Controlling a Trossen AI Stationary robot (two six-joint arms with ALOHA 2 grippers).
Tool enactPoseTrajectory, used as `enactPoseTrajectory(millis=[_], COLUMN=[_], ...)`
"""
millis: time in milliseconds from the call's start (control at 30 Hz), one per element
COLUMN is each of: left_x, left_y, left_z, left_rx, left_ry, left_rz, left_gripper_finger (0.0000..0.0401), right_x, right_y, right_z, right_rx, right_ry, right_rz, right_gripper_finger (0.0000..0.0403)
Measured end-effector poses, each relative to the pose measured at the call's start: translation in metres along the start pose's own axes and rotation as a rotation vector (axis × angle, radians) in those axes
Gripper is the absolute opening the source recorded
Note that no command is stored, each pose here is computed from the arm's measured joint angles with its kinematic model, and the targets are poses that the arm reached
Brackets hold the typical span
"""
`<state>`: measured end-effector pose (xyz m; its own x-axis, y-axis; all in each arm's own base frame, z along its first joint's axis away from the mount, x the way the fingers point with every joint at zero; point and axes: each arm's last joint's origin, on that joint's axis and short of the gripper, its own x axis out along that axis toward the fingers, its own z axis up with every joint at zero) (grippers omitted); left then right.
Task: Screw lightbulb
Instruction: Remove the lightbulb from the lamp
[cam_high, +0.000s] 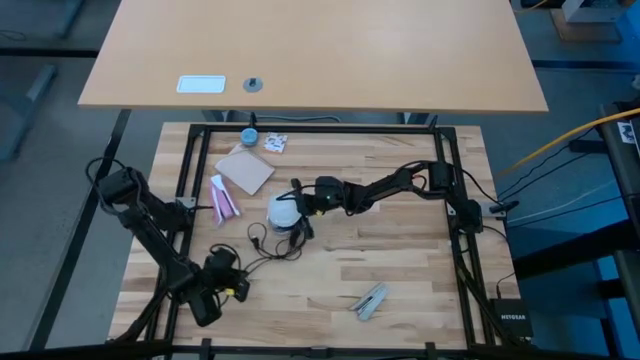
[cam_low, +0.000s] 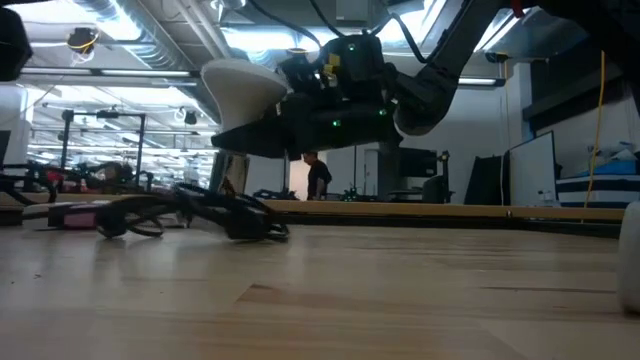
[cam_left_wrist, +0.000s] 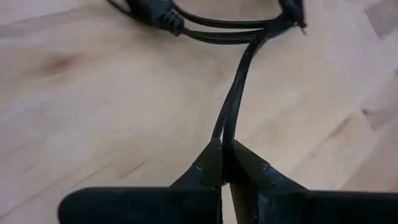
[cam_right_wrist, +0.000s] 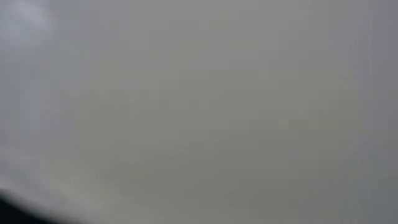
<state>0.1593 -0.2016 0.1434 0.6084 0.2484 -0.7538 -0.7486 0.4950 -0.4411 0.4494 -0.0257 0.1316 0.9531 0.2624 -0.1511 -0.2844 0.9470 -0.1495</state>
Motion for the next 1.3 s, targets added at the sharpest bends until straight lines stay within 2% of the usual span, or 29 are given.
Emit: enactPoseTrajectory(millis=[100, 233, 333, 433, 567, 700, 767, 967, 1100, 1300], left_x=[-0.008, -0.018, -0.018, -0.015, -0.015, -0.02, -0.023, -0.027, -0.023, -0.014], left_y=[0.007, 0.017, 0.02, 0.02, 0.028, 0.04, 0.046, 0.054, 0.053, 0.047], left_z=[0.001, 0.001, 0.004, 0.008, 0.012, 0.017, 0.022, 0.037, 0.045, 0.052], left_rx=[-0.051, -0.116, -0.109, -0.117, -0.075, 0.005, 0.046, 0.105, 0.096, 0.115], left_ry=[-0.012, -0.038, -0.028, -0.009, 0.061, 0.09, 0.069, -0.03, -0.078, -0.137], left_rz=[0.024, 0.062, 0.104, 0.156, 0.318, 0.499, 0.574, 0.706, 0.722, 0.647], left_gripper_finger=[0.0002, 0.0002, 0.0002, 0.0002, 0.0002, 0.0002, 0.0002, 0.0005, 0.0005, 0.0017], right_x=[0.0, 0.0, 0.0, -0.001, -0.003, -0.004, -0.004, -0.004, -0.005, -0.007], right_y=[0.002, 0.003, 0.003, 0.001, -0.003, -0.004, -0.003, 0.002, 0.005, 0.009], right_z=[-0.004, -0.006, -0.007, -0.009, -0.01, -0.01, -0.01, -0.009, -0.007, -0.006], right_rx=[0.017, 0.032, 0.042, 0.106, 0.137, 0.141, 0.141, 0.145, 0.147, 0.147], right_ry=[0.031, 0.062, 0.073, 0.089, 0.089, 0.072, 0.065, 0.037, 0.012, -0.021], right_rz=[0.051, 0.064, 0.065, 0.043, 0.04, 0.103, 0.134, 0.285, 0.403, 0.55], right_gripper_finger=[0.0166, 0.0166, 0.0166, 0.0165, 0.0165, 0.0165, 0.0165, 0.0165, 0.0165, 0.0165])
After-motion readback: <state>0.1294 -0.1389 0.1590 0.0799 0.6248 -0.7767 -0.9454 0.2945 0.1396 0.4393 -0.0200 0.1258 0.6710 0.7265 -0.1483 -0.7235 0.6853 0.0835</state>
